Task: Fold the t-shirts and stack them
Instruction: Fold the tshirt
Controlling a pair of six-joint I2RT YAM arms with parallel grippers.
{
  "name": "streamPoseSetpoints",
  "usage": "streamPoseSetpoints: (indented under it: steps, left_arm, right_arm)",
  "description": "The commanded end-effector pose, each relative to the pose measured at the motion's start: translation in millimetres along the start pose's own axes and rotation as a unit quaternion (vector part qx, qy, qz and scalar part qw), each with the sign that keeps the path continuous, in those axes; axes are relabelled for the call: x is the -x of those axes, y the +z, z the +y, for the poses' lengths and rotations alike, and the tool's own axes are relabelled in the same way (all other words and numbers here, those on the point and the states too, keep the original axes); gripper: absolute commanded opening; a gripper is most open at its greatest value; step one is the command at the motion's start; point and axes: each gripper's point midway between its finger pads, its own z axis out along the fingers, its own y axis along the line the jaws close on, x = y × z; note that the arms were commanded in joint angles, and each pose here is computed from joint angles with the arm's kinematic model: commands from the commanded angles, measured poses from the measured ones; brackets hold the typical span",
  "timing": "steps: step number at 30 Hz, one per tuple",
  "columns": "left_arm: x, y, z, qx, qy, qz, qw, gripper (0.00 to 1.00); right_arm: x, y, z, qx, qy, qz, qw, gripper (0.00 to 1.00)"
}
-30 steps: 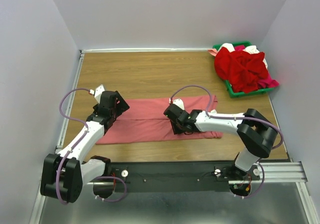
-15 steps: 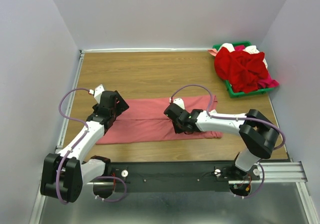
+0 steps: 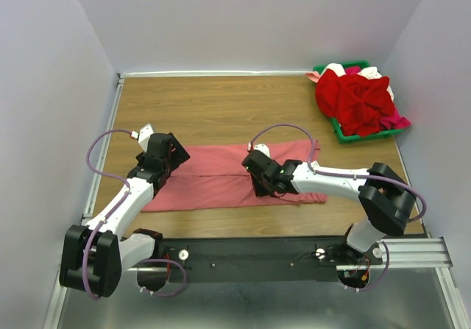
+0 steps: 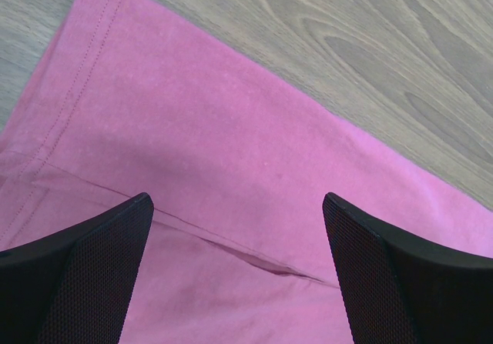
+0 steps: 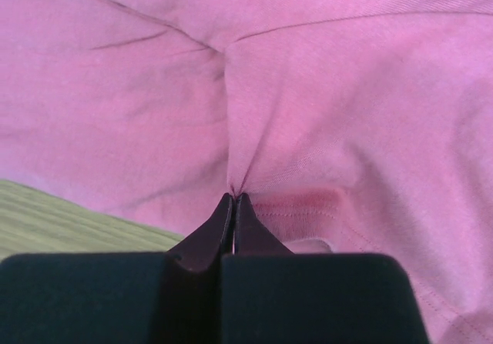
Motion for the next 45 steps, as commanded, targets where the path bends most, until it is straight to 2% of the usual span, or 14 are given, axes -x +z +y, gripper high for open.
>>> streamPoseSetpoints:
  steps: [1,4,7,8,9,10,15,18,26,33,42,43,45]
  left_arm:
    - [3,2,1,0.003,0.006,-0.01,1.0,0.98]
    - [3,1,0,0.001,0.006,-0.011,1.0,0.98]
    - [3,0,0,-0.001,0.007,-0.01,1.0,0.98]
    - [3,1,0,-0.002,0.007,-0.011,1.0,0.98]
    - [4,0,-1,-0.002,0.006,-0.012,1.0,0.98]
    - [4,0,-2,-0.002,0.007,-0.011,1.0,0.98]
    - [9,0,-8,-0.01,0.006,-0.011,1.0,0.98]
    - [11,3,-16,-0.018,0.007,-0.005,1.0,0.98]
    - [-22,20,-26,-0.056,0.027,0.05,0.997,0.98]
    - [-57,27,-42,-0.086,0.058,0.1,0.99,0.98]
    - [-101,19,-55,-0.1,0.086,0.144,0.981,0.98]
    - [-106,18,-56,-0.102,0.091,0.15,0.979,0.98]
    - [-117,11,-62,-0.112,0.091,0.162,0.976,0.98]
  right_arm:
    - [4,-5,22,0.037,0.009,0.004,0.999,0.01]
    - [8,-6,37,0.07,0.01,0.004,0.997,0.05]
    - [10,-7,37,0.067,0.016,-0.001,0.998,0.42]
    - [11,-9,35,0.065,0.019,-0.006,0.998,0.76]
    - [15,-12,35,0.065,0.022,-0.013,0.998,0.95]
    - [14,-13,32,0.061,0.026,-0.015,0.998,1.0]
    - [25,-39,13,0.046,0.061,-0.069,0.995,1.0]
    - [15,-42,-8,0.023,0.102,-0.079,0.991,1.0]
    - [-19,-32,-80,-0.025,0.213,-0.056,0.975,1.0]
    - [-24,-3,-116,-0.066,0.243,-0.032,0.967,1.0]
    - [33,44,-139,-0.041,0.253,-0.03,0.966,1.0]
    - [31,56,-146,-0.045,0.25,-0.014,0.967,1.0]
    - [59,64,-147,-0.026,0.253,-0.027,0.967,1.0]
